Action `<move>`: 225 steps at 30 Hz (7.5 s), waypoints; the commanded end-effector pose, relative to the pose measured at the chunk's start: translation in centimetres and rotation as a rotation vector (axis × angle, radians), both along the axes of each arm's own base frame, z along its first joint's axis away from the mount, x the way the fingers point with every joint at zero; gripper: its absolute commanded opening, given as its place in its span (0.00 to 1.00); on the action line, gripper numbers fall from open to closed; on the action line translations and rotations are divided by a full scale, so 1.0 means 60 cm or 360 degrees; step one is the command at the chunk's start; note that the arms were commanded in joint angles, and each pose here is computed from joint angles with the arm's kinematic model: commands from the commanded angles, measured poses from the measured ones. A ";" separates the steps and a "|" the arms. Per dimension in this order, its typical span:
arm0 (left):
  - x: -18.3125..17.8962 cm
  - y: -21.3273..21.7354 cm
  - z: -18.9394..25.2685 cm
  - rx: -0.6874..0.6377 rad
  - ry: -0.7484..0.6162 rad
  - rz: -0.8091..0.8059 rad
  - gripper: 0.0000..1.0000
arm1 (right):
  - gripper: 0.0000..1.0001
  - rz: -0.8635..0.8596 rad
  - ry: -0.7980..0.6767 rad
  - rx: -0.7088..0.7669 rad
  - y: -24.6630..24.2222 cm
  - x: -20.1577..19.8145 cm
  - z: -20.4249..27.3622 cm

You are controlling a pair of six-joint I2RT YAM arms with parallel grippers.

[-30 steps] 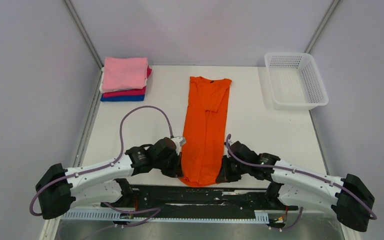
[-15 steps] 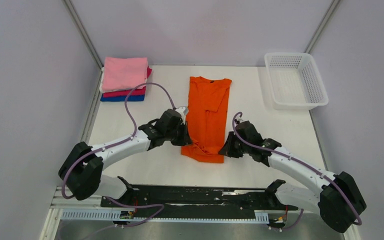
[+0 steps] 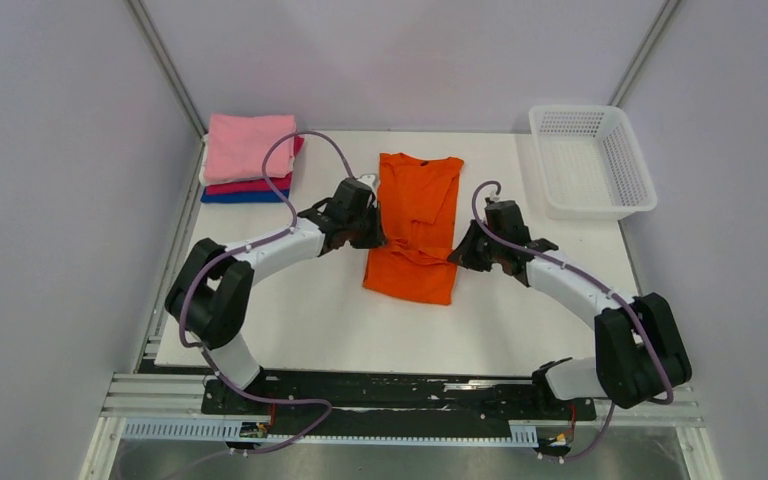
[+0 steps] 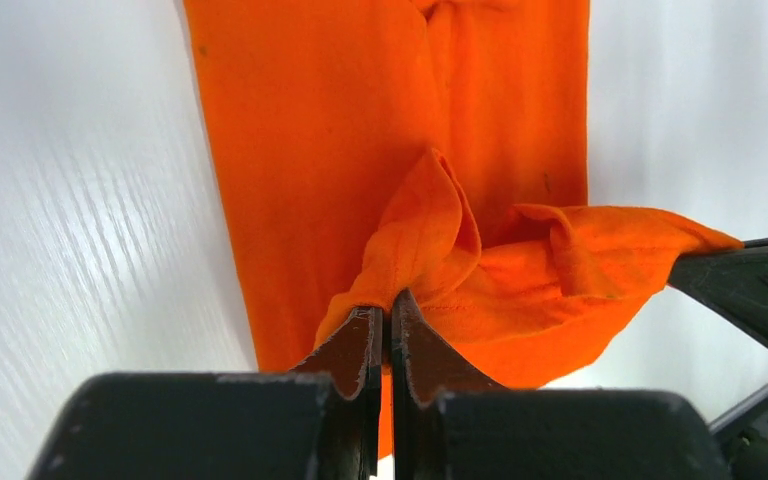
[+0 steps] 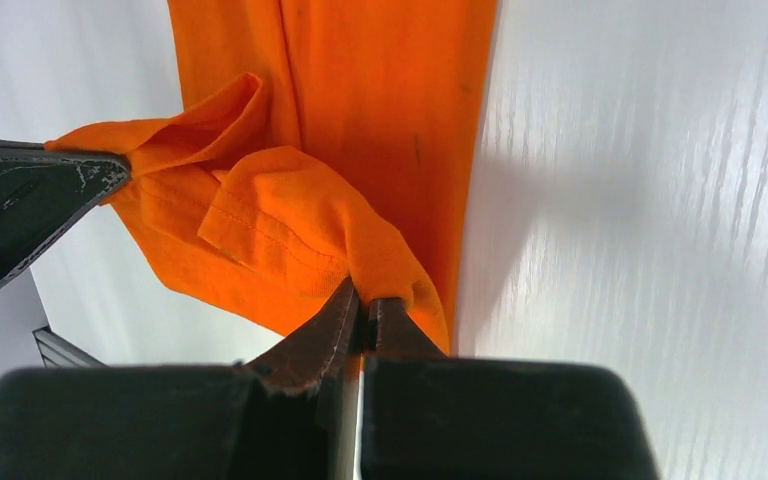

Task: Fold and stack the t-shirts
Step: Fold the folded rectangular tshirt in 1/3 of the way, then grab one side of the 2/3 rectangular tshirt with both arms, then fold the long partially folded tshirt into a neat square, then put the neatly folded tshirt into the corner of the board with the left arm

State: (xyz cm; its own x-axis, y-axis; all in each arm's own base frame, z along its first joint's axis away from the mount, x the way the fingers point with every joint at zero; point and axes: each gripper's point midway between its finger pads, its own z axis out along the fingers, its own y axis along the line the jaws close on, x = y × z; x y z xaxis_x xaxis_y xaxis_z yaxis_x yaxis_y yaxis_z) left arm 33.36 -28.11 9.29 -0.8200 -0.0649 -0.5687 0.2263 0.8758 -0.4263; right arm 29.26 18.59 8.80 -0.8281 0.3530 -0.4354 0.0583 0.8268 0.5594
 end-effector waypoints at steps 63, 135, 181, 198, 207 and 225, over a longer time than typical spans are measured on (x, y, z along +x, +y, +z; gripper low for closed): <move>-0.035 0.152 -0.099 0.0050 0.0144 0.0299 0.79 | 0.62 0.0099 0.0187 0.0037 0.089 -0.037 -0.096; 0.224 0.089 0.093 0.0016 -0.0356 0.0407 0.00 | 0.03 0.0217 -0.0059 0.0461 -0.017 0.181 0.067; 0.152 0.076 -0.087 0.0755 0.0033 0.0175 0.00 | 1.00 -0.0107 -0.0516 0.0015 -0.114 0.097 0.106; 0.309 0.226 0.070 0.1486 -0.0488 0.0395 0.00 | 1.00 -0.0203 -0.0615 -0.0086 -0.139 0.106 0.110; 0.362 0.322 0.153 0.1538 -0.0593 0.0491 0.00 | 1.00 -0.0236 -0.0611 -0.0120 -0.147 0.112 0.106; 0.363 0.365 0.331 0.1577 -0.0759 0.0587 0.00 | 1.00 -0.0277 -0.0583 -0.0185 -0.159 0.123 0.091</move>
State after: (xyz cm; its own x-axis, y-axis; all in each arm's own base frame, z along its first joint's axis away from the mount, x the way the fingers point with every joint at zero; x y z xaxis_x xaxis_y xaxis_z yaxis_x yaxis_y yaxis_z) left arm 55.82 -7.25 20.86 -0.6287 0.3924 -0.6714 -0.0644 0.8341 0.5479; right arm 35.34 9.42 12.52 -0.6012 0.4138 -0.6836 0.0444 0.8715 0.4884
